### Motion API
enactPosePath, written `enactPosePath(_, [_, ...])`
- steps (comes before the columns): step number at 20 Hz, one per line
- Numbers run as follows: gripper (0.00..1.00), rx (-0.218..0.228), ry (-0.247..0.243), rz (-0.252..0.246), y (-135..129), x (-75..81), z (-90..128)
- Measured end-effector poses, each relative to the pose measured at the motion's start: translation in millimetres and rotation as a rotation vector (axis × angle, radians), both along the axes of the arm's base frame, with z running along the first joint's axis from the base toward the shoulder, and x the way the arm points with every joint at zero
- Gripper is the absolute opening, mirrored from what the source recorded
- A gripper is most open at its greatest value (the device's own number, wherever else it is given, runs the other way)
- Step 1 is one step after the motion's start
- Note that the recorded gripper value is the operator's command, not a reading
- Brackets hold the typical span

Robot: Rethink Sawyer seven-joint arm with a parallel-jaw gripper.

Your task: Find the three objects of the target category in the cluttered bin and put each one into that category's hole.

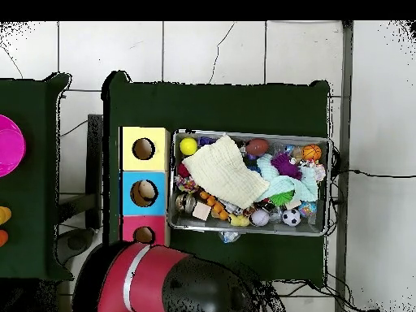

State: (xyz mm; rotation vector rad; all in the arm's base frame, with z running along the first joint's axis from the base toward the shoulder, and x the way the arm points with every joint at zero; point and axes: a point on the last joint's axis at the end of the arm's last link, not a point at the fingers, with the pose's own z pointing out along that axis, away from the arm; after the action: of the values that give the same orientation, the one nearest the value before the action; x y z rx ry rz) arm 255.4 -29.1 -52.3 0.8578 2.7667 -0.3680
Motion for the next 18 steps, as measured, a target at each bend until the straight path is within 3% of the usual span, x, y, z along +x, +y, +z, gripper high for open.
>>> enactPosePath(7, [0.00,0.008,-0.025,-0.008,3,12.6,6])
enactPosePath(18, [0.00,0.018,0.047,-0.048,9,14.2,11])
